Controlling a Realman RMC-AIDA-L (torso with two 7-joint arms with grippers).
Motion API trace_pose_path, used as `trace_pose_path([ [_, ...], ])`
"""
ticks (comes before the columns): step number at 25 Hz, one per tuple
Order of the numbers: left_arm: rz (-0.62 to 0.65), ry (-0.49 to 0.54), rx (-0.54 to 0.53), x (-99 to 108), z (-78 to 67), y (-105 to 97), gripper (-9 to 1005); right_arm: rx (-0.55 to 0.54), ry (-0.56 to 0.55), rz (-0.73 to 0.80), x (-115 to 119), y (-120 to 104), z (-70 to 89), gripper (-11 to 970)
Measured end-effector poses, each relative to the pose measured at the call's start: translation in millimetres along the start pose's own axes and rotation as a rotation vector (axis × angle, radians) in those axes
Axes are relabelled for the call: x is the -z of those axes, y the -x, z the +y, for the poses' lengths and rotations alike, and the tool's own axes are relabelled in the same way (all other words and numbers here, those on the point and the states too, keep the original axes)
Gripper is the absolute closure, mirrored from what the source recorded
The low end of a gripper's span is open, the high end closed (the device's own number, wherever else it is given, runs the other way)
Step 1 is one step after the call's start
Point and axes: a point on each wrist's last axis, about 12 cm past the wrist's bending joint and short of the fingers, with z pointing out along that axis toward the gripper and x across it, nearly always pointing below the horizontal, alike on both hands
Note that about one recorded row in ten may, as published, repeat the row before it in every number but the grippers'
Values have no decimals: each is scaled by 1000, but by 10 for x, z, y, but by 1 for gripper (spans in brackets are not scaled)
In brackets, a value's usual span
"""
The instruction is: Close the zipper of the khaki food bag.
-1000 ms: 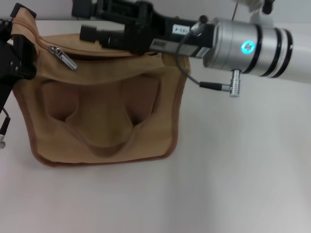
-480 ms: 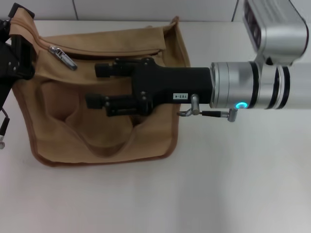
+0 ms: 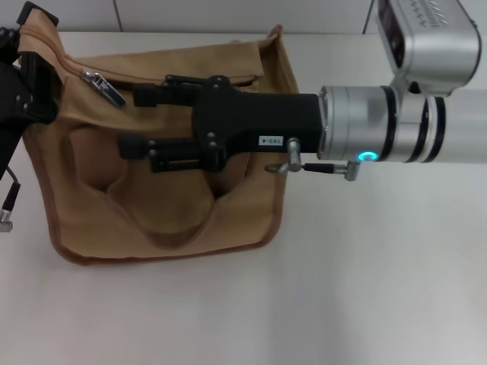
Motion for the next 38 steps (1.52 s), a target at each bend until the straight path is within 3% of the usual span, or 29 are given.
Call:
trace_pose_path([
  [24, -6, -18, 5, -93, 8, -18, 974, 45, -50, 50, -216, 106, -98, 186],
  [38, -10, -9, -2, -95, 17, -16, 974, 5, -47, 53, -281, 105, -83, 189],
])
